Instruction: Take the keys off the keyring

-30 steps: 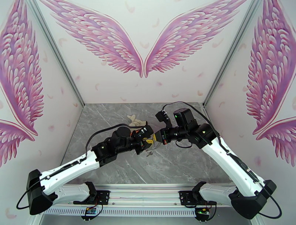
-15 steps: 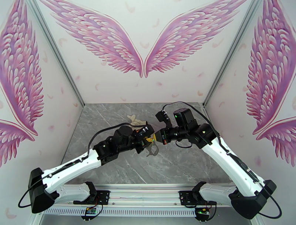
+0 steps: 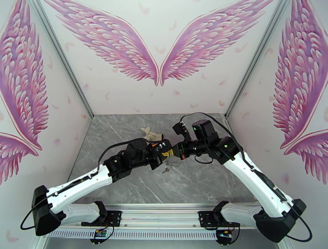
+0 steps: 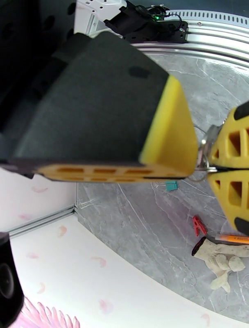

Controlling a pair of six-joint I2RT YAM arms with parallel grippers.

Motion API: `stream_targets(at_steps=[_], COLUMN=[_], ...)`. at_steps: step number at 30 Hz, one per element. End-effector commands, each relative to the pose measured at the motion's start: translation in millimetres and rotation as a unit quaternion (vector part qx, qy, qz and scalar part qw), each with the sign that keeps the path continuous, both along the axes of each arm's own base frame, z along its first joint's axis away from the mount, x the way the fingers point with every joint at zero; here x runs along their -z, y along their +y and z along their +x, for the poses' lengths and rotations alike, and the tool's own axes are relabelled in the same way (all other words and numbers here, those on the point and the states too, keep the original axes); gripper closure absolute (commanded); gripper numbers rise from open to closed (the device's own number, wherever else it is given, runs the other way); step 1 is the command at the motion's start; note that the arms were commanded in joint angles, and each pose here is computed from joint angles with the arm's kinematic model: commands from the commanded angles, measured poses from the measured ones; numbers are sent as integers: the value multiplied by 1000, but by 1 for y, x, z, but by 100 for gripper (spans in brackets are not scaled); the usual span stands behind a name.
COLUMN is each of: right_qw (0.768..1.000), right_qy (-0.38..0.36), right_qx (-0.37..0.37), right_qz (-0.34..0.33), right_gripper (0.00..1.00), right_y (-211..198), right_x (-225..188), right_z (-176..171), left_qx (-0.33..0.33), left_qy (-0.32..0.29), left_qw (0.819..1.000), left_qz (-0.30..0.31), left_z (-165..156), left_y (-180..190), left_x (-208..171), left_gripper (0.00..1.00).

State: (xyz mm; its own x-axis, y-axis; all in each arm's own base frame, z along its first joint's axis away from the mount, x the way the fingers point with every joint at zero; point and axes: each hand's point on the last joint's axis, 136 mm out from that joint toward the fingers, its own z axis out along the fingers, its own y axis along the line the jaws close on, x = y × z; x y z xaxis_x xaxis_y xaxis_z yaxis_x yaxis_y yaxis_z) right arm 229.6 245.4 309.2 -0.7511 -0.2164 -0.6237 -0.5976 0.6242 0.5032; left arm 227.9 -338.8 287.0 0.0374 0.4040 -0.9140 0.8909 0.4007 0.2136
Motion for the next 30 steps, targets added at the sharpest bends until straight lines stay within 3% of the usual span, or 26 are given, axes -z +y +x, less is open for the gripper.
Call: stream_targets(at_steps=[1, 14, 19, 22, 30], right_qw=[1000, 1000, 999, 999, 1000], right_qy=[-28, -26, -7, 3, 17], right_qx=[13, -5, -21, -24, -12], right_qz=[-2, 13, 29, 28, 8], right_gripper=[100, 100, 100, 100, 100], right_y=[-8, -8, -1, 1, 1], right_x=[-11, -17, -30, -31, -26], right_z=[-1, -7, -13, -14, -11], left_qx=[9, 44, -3, -6, 5], left_qy=[-51, -150, -112, -74, 9], left_qw=[998, 974, 981, 989, 996], left_qz=[-39, -164, -157, -129, -93], left_z=[-2, -23, -4, 2, -8], left_y=[7, 23, 23, 17, 15], left_x=[-23, -59, -28, -11, -8], left_gripper=[97, 97, 93, 85, 75])
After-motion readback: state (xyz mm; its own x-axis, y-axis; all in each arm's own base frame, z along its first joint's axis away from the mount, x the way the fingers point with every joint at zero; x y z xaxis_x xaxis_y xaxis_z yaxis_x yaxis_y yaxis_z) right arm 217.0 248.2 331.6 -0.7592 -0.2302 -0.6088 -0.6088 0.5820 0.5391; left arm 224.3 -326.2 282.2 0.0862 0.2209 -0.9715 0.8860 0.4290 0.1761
